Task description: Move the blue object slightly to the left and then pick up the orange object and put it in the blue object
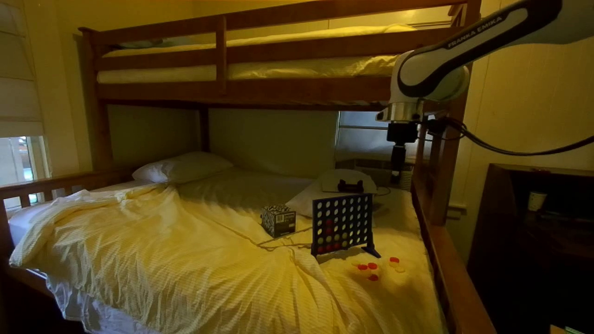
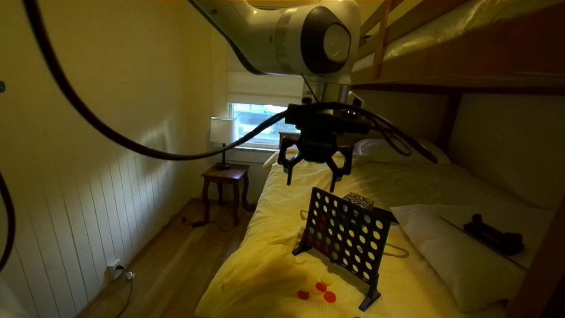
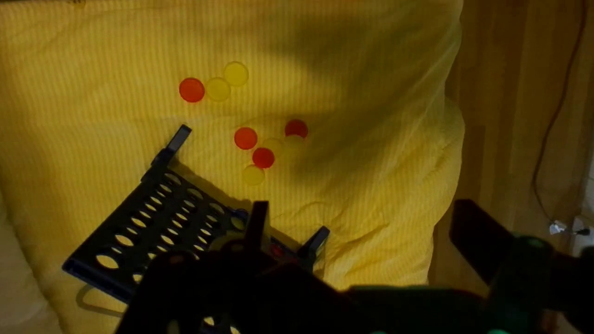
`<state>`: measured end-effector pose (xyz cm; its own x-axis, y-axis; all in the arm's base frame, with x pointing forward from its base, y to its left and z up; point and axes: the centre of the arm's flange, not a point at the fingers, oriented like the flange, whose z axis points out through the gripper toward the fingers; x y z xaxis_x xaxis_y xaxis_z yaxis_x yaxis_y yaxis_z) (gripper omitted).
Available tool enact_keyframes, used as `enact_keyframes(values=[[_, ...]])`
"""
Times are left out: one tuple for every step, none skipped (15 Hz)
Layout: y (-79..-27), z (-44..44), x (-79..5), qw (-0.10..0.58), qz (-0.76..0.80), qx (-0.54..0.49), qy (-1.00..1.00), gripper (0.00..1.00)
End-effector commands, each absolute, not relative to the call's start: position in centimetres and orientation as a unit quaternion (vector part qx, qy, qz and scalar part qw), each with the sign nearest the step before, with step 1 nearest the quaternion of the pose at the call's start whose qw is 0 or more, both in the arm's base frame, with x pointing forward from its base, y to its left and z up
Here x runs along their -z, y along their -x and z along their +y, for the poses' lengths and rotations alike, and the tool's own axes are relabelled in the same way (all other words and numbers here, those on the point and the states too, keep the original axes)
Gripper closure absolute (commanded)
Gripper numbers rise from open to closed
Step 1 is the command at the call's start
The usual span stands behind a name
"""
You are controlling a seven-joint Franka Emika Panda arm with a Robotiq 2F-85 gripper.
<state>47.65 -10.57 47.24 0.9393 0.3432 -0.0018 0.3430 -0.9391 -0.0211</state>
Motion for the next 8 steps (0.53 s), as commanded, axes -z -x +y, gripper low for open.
enact_keyframes(values=[[-48.21, -10.65, -46.68, 0.010, -0.176, -0.009, 0.984, 0.00], [-48.35, -10.65, -46.33, 0.011, -0.176, -0.011, 0.984, 0.00], [-48.35, -10.65, -46.32, 0.011, -0.176, -0.012, 0.984, 0.00], [-48.27, -10.67, -46.58, 0.010, -0.175, -0.009, 0.984, 0.00], [-48.19, -10.71, -46.85, 0.010, -0.175, -0.006, 0.984, 0.00], [-48.15, -10.72, -46.96, 0.009, -0.175, -0.005, 0.985, 0.00], [-48.14, -10.72, -47.00, 0.009, -0.175, -0.005, 0.985, 0.00], [-48.13, -10.73, -47.04, 0.009, -0.175, -0.004, 0.985, 0.00]])
